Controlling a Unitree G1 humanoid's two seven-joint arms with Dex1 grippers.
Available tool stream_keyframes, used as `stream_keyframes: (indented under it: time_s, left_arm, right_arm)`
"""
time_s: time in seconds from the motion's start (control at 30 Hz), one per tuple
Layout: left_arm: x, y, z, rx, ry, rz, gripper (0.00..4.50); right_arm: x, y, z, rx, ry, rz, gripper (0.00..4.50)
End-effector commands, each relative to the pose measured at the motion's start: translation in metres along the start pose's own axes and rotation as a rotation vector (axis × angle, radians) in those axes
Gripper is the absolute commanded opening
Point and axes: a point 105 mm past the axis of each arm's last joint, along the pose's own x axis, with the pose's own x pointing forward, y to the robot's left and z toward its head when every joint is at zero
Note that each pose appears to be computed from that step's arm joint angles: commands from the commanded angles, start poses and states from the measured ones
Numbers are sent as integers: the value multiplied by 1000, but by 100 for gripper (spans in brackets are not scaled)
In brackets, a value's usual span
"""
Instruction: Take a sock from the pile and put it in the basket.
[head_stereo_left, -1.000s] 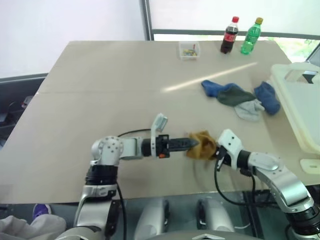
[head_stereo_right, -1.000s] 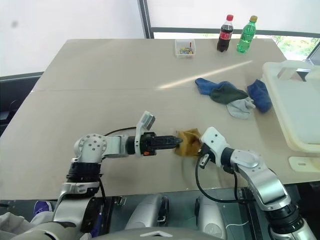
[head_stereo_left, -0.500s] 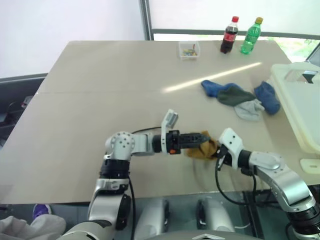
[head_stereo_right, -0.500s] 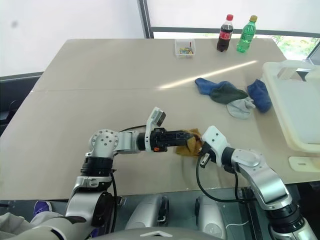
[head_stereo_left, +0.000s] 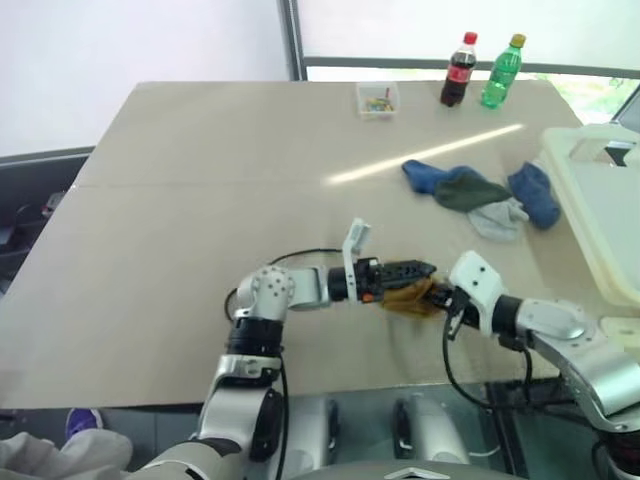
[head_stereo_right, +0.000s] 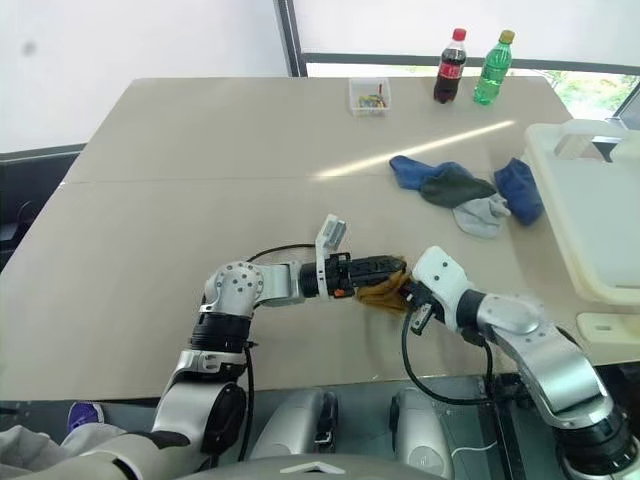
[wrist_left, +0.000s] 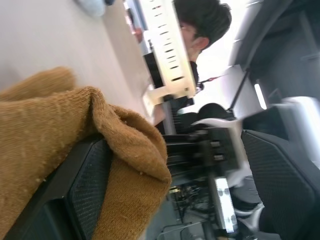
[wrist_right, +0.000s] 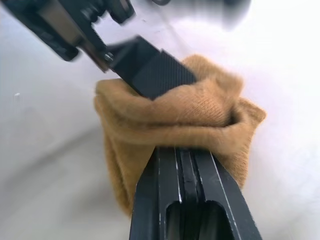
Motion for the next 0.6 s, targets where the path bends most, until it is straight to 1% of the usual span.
stream_keyframes:
  time_s: [0.03,0.13,0.23,0.3,0.33,0.37,0.47,0.5,0.53,0.57,0.6]
  left_arm:
    - [4,4,-5,-1,20,10,430]
    - [7,8,-7,10,35,30,430]
    - [9,14,-12,7,64,60,430]
    - [10,22,-13,15,81,94,430]
    - [10,28,-15,23,101,130,430]
    - [10,32,-17,23,110,148,430]
    - [9,35,-19,29,121,149,430]
    - [7,34,-18,45,123,144,430]
    - [5,29,-15,64,111,124,430]
    - [1,17,-4,124,60,72,430]
    - [-5,5,5,183,19,26,430]
  right_arm:
    - [-11,-3,21,-52,-70,-31,4]
    - [-21,-4,24,-36,-95,-36,4]
    - [-32,0,26,21,-124,-14,4]
    - [-39,-3,27,60,-140,-33,4]
    - [-41,-6,26,77,-145,-53,55]
    - [-42,-6,26,83,-146,-58,77]
    - [-41,-11,27,104,-159,-96,228]
    - [-40,-13,27,112,-163,-104,279]
    - [-38,-15,27,117,-165,-117,320]
    - [-36,-20,26,139,-171,-137,364]
    - [-34,-22,24,149,-171,-148,364]
